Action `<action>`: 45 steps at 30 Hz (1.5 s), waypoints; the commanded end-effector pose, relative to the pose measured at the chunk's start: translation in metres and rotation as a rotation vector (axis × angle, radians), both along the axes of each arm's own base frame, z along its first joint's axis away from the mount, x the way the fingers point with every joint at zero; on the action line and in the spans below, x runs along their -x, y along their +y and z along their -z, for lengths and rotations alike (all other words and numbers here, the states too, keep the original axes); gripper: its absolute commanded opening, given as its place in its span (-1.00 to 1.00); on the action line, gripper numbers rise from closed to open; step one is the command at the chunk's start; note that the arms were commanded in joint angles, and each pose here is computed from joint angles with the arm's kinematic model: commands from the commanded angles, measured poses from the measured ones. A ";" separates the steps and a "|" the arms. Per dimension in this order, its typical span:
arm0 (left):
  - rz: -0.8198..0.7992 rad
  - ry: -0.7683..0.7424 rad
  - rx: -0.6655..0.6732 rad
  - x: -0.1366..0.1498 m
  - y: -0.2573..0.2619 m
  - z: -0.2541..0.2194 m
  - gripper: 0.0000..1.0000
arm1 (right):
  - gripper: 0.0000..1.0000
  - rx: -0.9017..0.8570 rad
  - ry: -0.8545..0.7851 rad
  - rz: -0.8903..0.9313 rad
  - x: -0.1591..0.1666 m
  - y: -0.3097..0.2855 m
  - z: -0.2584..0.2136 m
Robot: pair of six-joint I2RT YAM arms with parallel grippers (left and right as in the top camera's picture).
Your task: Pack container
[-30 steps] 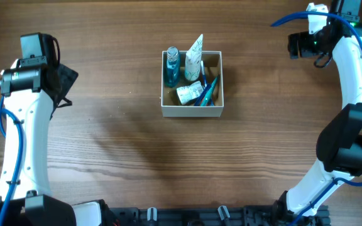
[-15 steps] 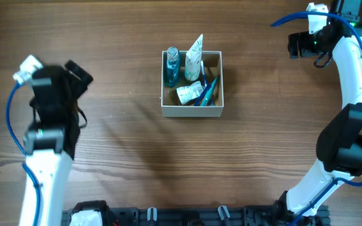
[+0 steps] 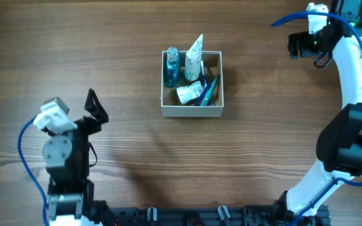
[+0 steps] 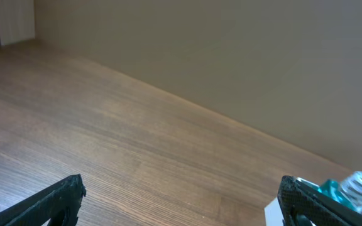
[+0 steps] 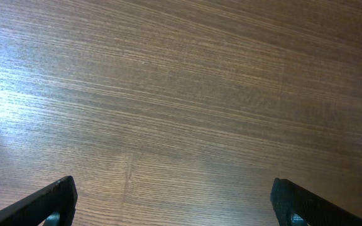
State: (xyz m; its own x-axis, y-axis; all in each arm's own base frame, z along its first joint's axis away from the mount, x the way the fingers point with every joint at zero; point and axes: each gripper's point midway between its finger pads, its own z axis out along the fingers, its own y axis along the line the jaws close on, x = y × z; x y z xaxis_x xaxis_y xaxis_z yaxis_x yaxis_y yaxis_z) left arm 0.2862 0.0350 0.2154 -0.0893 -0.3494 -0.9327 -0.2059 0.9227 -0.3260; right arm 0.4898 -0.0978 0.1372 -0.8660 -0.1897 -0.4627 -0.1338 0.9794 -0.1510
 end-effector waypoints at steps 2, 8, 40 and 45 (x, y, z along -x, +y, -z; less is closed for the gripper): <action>0.037 -0.069 -0.043 0.015 -0.007 -0.002 1.00 | 0.99 0.014 0.007 -0.019 0.000 0.002 0.002; 0.051 -0.130 -0.047 0.028 -0.010 0.001 0.99 | 1.00 0.014 0.007 -0.019 0.000 0.002 0.002; 0.242 -0.110 -0.105 0.041 -0.043 0.049 1.00 | 0.99 0.014 0.007 -0.019 0.000 0.002 0.002; 0.243 -0.092 -0.102 0.041 -0.043 0.053 0.99 | 0.99 0.014 0.007 -0.019 0.000 0.002 0.002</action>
State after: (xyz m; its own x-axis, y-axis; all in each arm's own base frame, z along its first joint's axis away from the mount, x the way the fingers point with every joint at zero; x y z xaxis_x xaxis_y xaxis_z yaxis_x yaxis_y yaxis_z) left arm 0.2459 -0.0011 0.1677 -0.0534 -0.2513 -0.9664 0.0157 0.9675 -0.2524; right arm 0.4898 -0.0978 0.1372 -0.8660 -0.1897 -0.4627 -0.1338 0.9794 -0.1510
